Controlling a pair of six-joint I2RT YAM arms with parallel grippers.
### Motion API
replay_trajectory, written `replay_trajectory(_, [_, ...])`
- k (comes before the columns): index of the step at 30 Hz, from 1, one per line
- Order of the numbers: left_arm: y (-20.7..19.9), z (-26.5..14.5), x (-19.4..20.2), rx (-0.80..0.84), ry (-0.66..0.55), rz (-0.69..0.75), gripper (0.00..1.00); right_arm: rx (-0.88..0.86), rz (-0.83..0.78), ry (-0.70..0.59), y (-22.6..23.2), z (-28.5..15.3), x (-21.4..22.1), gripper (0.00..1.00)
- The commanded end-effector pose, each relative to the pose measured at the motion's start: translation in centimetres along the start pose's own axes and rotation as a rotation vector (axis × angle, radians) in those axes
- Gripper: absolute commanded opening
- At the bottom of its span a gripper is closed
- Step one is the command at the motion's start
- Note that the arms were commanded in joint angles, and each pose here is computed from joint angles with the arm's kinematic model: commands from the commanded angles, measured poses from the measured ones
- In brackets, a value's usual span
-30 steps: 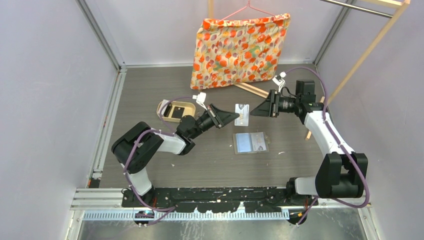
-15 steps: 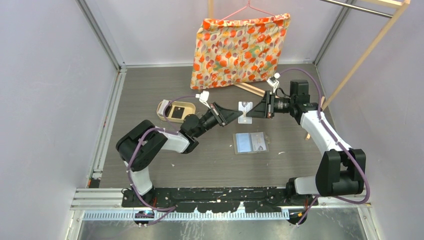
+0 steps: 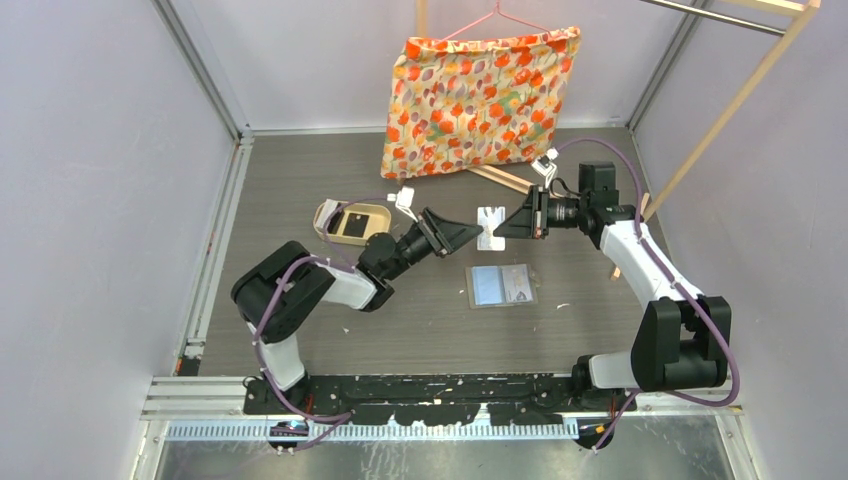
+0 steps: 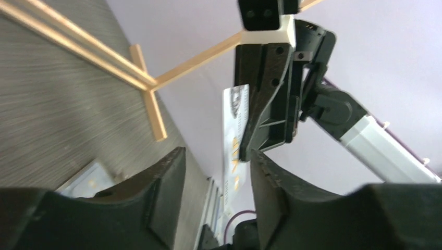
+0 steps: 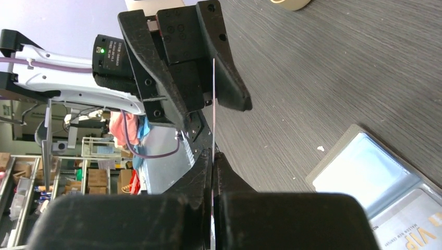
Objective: Put the credit cards into the card holder
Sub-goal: Insert the credit card into the card holder.
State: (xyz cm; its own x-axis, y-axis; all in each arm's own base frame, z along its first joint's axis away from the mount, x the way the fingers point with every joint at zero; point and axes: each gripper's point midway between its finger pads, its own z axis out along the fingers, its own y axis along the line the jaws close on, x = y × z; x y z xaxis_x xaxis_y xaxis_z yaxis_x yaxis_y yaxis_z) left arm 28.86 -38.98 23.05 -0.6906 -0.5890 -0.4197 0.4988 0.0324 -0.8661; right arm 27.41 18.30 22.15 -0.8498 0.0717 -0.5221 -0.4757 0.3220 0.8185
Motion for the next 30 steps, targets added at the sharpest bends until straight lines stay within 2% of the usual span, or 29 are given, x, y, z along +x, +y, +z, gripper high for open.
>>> replay_trajectory(1, [0.3,-2.3,-2.2,-0.038,-0.047,0.069,0.54,0.02,-0.09,0.001,0.3,-0.8,-0.3,0.01])
replay_trajectory(6, [2.8,-6.2,-3.0,-0.226,0.035,0.189,0.62,0.064,-0.139,0.0,-0.6,-2.7,0.6,0.01])
replay_trajectory(10, [4.6,-10.3,-3.0,-0.492,0.197,0.461,0.7,0.095,-0.152,0.092,-1.7,-3.2,4.0,0.02])
replay_trajectory(11, [4.5,-11.2,-3.6,-0.53,0.199,0.511,0.72,0.105,-0.138,0.112,-2.3,-3.3,4.6,0.02])
replay_trajectory(13, [3.9,-12.6,-4.4,-0.556,0.185,0.584,0.82,0.132,-0.105,0.149,-3.2,-3.5,5.3,0.01])
replay_trajectory(15, [3.0,-13.5,-5.0,-0.549,0.156,0.625,0.95,0.162,-0.052,0.184,-4.3,-3.6,5.7,0.01])
replay_trajectory(16, [2.9,-13.9,-5.2,-0.552,0.138,0.627,0.99,0.173,-0.031,0.199,-4.8,-3.6,5.9,0.01])
replay_trajectory(18, [2.8,-14.3,-5.1,-0.545,0.109,0.595,1.0,0.179,-0.006,0.221,-5.5,-3.8,5.8,0.01])
replay_trajectory(21, [2.9,-13.7,-3.5,-0.483,0.129,0.506,1.0,0.207,0.034,0.236,-6.7,-3.9,5.7,0.01])
replay_trajectory(26, [4.6,-12.1,-0.1,-0.468,0.229,0.333,0.85,0.278,0.094,0.347,-9.0,-4.6,6.6,0.01])
replay_trajectory(30, [5.7,-10.7,3.6,-0.521,0.3,0.327,0.84,0.257,0.158,0.462,-9.8,-5.2,7.8,0.01])
